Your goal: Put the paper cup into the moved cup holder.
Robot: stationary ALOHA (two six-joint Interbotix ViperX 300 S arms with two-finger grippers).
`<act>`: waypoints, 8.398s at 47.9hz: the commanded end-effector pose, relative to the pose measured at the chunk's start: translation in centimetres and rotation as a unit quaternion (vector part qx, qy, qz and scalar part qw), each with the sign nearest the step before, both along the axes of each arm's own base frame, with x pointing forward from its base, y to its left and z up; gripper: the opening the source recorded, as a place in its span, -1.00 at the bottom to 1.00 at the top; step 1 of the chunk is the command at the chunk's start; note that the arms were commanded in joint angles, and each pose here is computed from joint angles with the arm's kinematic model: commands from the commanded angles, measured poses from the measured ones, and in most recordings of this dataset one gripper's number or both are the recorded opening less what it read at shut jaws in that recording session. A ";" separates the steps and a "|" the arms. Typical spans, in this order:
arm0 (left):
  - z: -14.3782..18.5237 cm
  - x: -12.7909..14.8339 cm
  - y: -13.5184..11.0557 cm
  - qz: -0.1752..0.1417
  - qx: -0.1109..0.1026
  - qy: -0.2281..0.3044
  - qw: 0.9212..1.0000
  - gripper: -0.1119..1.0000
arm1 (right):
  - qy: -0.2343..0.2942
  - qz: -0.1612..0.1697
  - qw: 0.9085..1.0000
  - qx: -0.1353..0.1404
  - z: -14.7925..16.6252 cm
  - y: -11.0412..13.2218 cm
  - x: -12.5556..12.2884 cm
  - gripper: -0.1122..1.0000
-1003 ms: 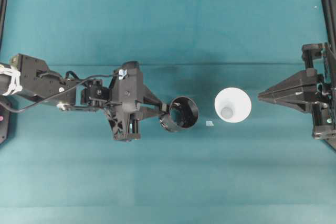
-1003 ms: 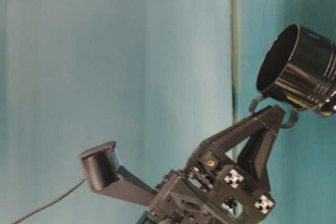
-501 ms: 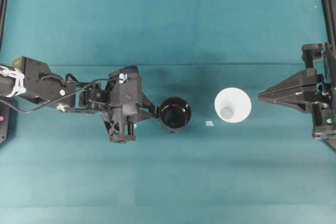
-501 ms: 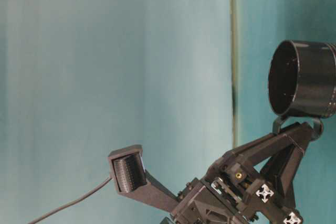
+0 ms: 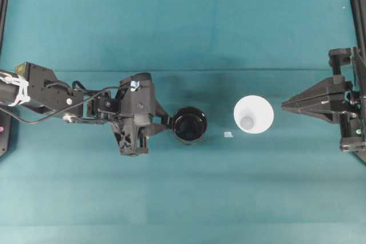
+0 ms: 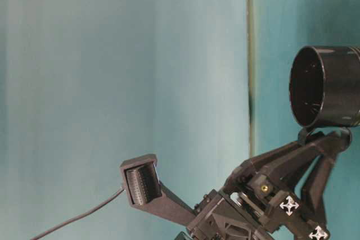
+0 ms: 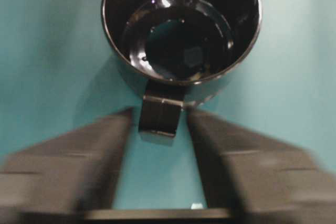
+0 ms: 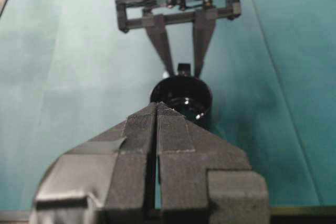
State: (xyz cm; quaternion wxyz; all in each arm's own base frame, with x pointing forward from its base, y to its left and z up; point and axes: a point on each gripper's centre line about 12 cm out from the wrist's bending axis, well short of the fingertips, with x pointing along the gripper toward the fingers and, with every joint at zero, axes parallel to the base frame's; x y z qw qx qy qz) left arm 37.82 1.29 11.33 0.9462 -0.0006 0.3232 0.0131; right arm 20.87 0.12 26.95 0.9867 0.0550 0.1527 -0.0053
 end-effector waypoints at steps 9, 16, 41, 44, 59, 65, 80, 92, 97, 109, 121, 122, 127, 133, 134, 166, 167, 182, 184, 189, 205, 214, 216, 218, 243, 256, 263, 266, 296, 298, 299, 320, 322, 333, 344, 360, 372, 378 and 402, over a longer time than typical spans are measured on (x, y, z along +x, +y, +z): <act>0.8 1.0 0.0 -0.001 0.001 -0.018 1.000 0.51 | -0.008 -0.005 1.000 0.005 0.7 -0.1 0.3 -0.77; 0.9 1.3 0.0 -0.002 0.002 -0.021 1.000 0.50 | -0.004 -0.006 1.000 0.006 0.6 -0.2 0.3 -0.77; 2.4 -0.8 -0.5 -0.007 0.001 -0.015 1.000 0.63 | 0.131 -0.063 0.986 0.085 -3.3 -1.1 0.7 -0.76; 2.7 -1.4 -0.5 -0.005 -0.001 -0.013 1.000 0.65 | 0.140 -0.065 0.984 0.084 -3.4 -1.2 1.0 -0.74; 5.0 -5.3 -0.8 -0.001 -0.010 -0.023 1.000 0.68 | 0.237 -0.094 0.963 0.090 -4.3 -2.3 2.5 -0.38; 5.8 -6.7 -0.8 0.000 -0.010 -0.033 0.999 0.68 | 0.263 -0.105 0.955 0.093 -3.9 -2.9 3.2 0.08; 7.1 -9.4 -0.8 0.000 -0.010 -0.048 0.999 0.68 | 0.334 -0.134 0.928 0.102 -4.6 -4.6 5.5 0.76; 7.3 -10.8 -0.9 -0.001 -0.010 -0.057 0.998 0.68 | 0.394 -0.139 0.903 0.100 -6.3 -5.5 8.4 0.76; 7.4 -11.1 -0.9 -0.001 -0.011 -0.059 0.998 0.68 | 0.414 -0.140 0.894 0.101 -7.6 -5.6 9.0 0.76; 7.3 -11.0 -0.9 0.000 -0.011 -0.057 0.998 0.68 | 0.456 -0.140 0.873 0.101 -10.8 -5.6 9.0 0.76; 7.2 -11.0 -0.9 0.000 -0.012 -0.055 0.998 0.68 | 0.450 -0.146 0.875 0.100 -11.8 -6.0 8.9 0.76; 7.1 -11.1 -0.9 0.000 -0.012 -0.055 0.998 0.68 | 0.452 -0.145 0.875 0.100 -11.9 -6.0 8.8 0.76; 7.1 -11.0 -0.9 0.000 -0.012 -0.055 0.998 0.68 | 0.454 -0.145 0.873 0.099 -12.1 -6.1 8.8 0.76; 7.0 -11.0 -0.8 0.002 -0.012 -0.052 0.999 0.68 | 0.459 -0.145 0.871 0.100 -12.4 -6.1 8.8 0.76; 7.0 -11.0 -0.8 0.002 -0.012 -0.052 0.999 0.68 | 0.461 -0.145 0.870 0.100 -12.5 -6.1 8.8 0.76; 6.9 -10.9 -0.8 0.002 -0.012 -0.049 0.999 0.67 | 0.457 -0.148 0.870 0.111 -12.1 -5.9 9.0 -0.69; 6.9 -10.9 -0.8 0.002 -0.012 -0.049 0.999 0.67 | 0.456 -0.147 0.871 0.111 -11.9 -5.9 9.0 -0.71; 6.8 -11.0 -0.8 0.009 -0.021 -0.049 0.999 0.67 | 0.470 -0.150 0.862 0.117 -6.0 -6.3 9.1 -0.73; 6.8 -11.0 -0.8 0.010 -0.024 -0.049 0.998 0.67 | 0.468 -0.150 0.863 0.118 -5.2 -6.4 9.3 -0.73; 6.8 -11.0 -0.8 0.014 -0.029 -0.048 0.998 0.67 | 0.450 -0.149 0.873 0.117 -2.6 -6.6 10.5 -0.73; 6.8 -11.0 -0.8 0.015 -0.031 -0.049 0.998 0.66 | 0.408 -0.132 0.896 0.118 0.6 -6.5 15.6 -0.73; 6.8 -11.0 -0.8 0.015 -0.031 -0.048 0.998 0.66 | 0.413 -0.122 0.896 0.113 -0.3 -6.0 17.7 -0.75; 6.8 -11.0 -0.8 0.015 -0.031 -0.048 0.998 0.66 | 0.416 -0.120 0.895 0.112 -0.7 -5.8 18.1 -0.75; 6.8 -11.0 -0.8 0.015 -0.031 -0.048 0.998 0.66 | 0.417 -0.117 0.895 0.111 -1.0 -5.6 18.4 -0.75; 6.8 -11.0 -0.8 0.015 -0.031 -0.049 0.998 0.66 | 0.412 -0.101 0.900 0.103 -6.7 -3.8 19.4 -0.75; 6.8 -11.0 -0.8 0.015 -0.031 -0.049 0.998 0.66 | 0.396 -0.102 0.906 0.104 -7.9 -3.8 19.6 -0.75; 6.8 -10.9 -0.8 0.015 -0.031 -0.048 0.998 0.66 | 0.399 -0.102 0.905 0.102 -8.5 -3.8 19.8 -0.75; 6.8 -10.9 -0.8 0.015 -0.031 -0.048 0.998 0.66 | 0.403 -0.102 0.904 0.102 -8.9 -3.8 19.9 -0.75; 6.7 -10.8 -0.8 0.015 -0.031 -0.047 0.998 0.66 | 0.408 -0.097 0.902 0.099 -9.9 -3.6 20.5 -0.75; 6.8 -10.8 -0.8 0.015 -0.031 -0.047 0.998 0.66 | 0.408 -0.097 0.902 0.099 -9.9 -3.5 20.6 -0.75; 6.8 -10.8 -0.8 0.015 -0.030 -0.048 0.998 0.66 | 0.408 -0.097 0.903 0.099 -9.9 -3.5 20.6 -0.75; 6.8 -10.8 -0.8 0.015 -0.030 -0.047 0.998 0.66 | 0.415 -0.092 0.899 0.104 -9.5 -3.0 20.9 -0.08; 6.8 -10.8 -0.8 0.015 -0.030 -0.047 0.998 0.66 | 0.417 -0.092 0.898 0.105 -9.5 -3.0 20.8 0.09; 6.8 -10.8 -0.8 0.015 -0.031 -0.047 0.998 0.66 | 0.412 -0.092 0.900 0.105 -8.8 -2.9 20.6 0.79; 6.8 -10.8 -0.8 0.015 -0.031 -0.047 0.998 0.66 | 0.408 -0.092 0.902 0.103 -8.4 -3.0 20.6 0.78; 6.8 -10.8 -0.8 0.016 -0.032 -0.048 0.998 0.66 | 0.403 -0.092 0.905 0.096 -7.9 -3.1 20.3 0.78; 6.8 -10.8 -0.8 0.016 -0.032 -0.048 0.998 0.66 | 0.382 -0.088 0.916 0.086 -6.0 -3.2 19.6 0.78; 6.8 -10.8 -0.9 0.016 -0.033 -0.047 0.998 0.66 | 0.376 -0.085 0.919 0.085 -5.3 -2.9 19.1 0.78; 6.8 -10.8 -0.9 0.015 -0.033 -0.047 0.998 0.66 | 0.320 -0.081 0.941 0.075 -0.8 -2.8 16.1 0.78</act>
